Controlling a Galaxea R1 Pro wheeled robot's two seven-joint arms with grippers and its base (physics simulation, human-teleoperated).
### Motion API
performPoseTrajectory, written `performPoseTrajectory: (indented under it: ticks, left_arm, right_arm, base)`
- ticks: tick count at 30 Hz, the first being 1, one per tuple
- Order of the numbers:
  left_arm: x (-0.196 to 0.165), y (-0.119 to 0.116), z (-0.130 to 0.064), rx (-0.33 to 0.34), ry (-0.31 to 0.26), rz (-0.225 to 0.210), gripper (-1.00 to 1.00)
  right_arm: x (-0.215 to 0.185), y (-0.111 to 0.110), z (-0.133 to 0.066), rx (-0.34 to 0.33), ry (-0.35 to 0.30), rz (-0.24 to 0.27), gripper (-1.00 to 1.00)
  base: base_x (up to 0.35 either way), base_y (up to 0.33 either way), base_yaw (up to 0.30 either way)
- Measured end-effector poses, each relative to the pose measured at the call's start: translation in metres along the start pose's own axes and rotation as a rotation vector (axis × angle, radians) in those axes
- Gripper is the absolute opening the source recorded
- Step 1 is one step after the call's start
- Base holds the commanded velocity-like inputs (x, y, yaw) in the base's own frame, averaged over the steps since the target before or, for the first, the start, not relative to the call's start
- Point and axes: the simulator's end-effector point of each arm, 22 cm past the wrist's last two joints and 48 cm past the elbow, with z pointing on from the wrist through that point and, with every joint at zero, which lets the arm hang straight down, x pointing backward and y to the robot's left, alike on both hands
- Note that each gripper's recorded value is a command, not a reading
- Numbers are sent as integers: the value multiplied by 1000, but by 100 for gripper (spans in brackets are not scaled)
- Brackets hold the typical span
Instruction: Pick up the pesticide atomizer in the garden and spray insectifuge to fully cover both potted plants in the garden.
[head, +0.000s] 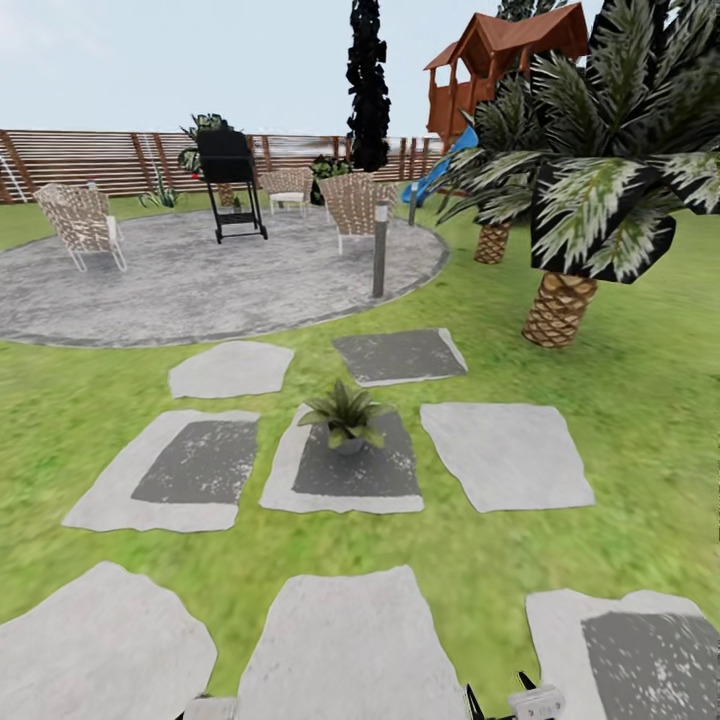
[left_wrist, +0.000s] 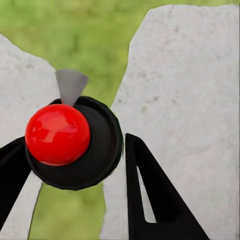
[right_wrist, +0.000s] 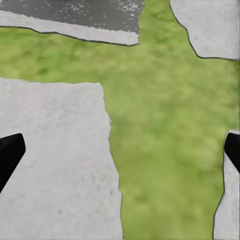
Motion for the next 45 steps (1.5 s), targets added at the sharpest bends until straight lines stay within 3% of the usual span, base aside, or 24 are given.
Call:
performPoseTrajectory:
  ticks: [45]
  left_arm:
    - [0,0,0,0,0,1,-100]
  right_arm:
    - [0,0,0,1,0,0,100]
  base:
    - [85,-267,0]
